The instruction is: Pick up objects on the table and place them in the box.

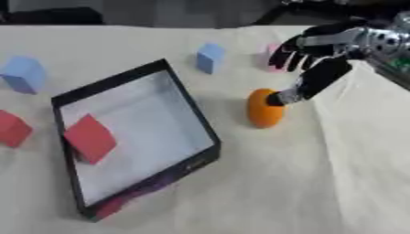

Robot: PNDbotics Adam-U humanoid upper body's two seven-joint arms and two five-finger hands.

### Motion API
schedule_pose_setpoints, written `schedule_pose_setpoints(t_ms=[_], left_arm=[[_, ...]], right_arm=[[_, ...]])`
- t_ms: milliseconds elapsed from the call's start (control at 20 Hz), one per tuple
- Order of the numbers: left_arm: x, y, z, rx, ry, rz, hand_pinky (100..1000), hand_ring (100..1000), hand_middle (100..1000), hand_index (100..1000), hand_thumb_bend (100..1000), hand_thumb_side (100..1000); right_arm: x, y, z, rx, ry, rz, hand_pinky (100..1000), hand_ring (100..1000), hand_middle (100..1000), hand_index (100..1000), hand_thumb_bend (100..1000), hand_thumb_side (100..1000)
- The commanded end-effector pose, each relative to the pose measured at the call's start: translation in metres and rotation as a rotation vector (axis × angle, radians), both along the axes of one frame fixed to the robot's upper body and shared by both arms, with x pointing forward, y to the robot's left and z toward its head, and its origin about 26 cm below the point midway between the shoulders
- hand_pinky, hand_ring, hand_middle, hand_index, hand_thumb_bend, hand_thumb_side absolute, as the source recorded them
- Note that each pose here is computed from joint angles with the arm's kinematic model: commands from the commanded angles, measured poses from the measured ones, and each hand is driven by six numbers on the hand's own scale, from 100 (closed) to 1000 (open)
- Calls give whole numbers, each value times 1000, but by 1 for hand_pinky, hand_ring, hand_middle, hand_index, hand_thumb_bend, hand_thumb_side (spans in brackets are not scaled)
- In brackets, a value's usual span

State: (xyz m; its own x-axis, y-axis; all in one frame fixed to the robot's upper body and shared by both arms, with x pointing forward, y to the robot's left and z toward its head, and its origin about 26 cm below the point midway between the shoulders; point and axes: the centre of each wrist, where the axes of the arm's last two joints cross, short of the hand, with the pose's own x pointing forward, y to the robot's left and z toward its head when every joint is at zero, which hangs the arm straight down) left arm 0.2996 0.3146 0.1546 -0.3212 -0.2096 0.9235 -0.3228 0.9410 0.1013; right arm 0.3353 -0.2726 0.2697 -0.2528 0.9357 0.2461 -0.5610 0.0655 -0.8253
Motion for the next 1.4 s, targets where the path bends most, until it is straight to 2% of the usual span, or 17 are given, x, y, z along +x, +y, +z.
schedule_pose_setpoints(t_ms=[50, 150, 350, 450, 750, 1150, 1400], left_arm=[[-1, 2, 8, 27, -22, -4, 904, 853, 850, 898, 549, 773], [-1, 2, 7, 25, -20, -4, 904, 853, 851, 897, 549, 774], [-1, 1, 7, 21, -19, -5, 905, 853, 851, 896, 548, 777], [0, 0, 7, 20, -21, -6, 905, 853, 851, 896, 547, 778], [0, -2, 10, 16, -33, -11, 906, 854, 852, 896, 546, 780], [0, -4, 11, 8, -42, -11, 907, 854, 852, 895, 544, 782], [0, -4, 11, 4, -39, -11, 908, 854, 853, 895, 541, 783]], right_arm=[[4, 1, 3, -13, -1, -16, 855, 857, 838, 887, 484, 434], [8, 1, -1, -17, -6, -26, 857, 861, 843, 890, 494, 426], [17, -2, -5, -66, -77, -48, 866, 880, 858, 900, 529, 412], [21, -5, -8, -85, -80, -51, 867, 881, 858, 901, 530, 415], [33, -6, -19, -95, -34, -46, 865, 880, 858, 900, 521, 430], [48, -15, -39, -86, 32, -85, 862, 876, 852, 898, 517, 434], [57, -19, -52, -86, 62, -106, 852, 851, 786, 873, 516, 398]])
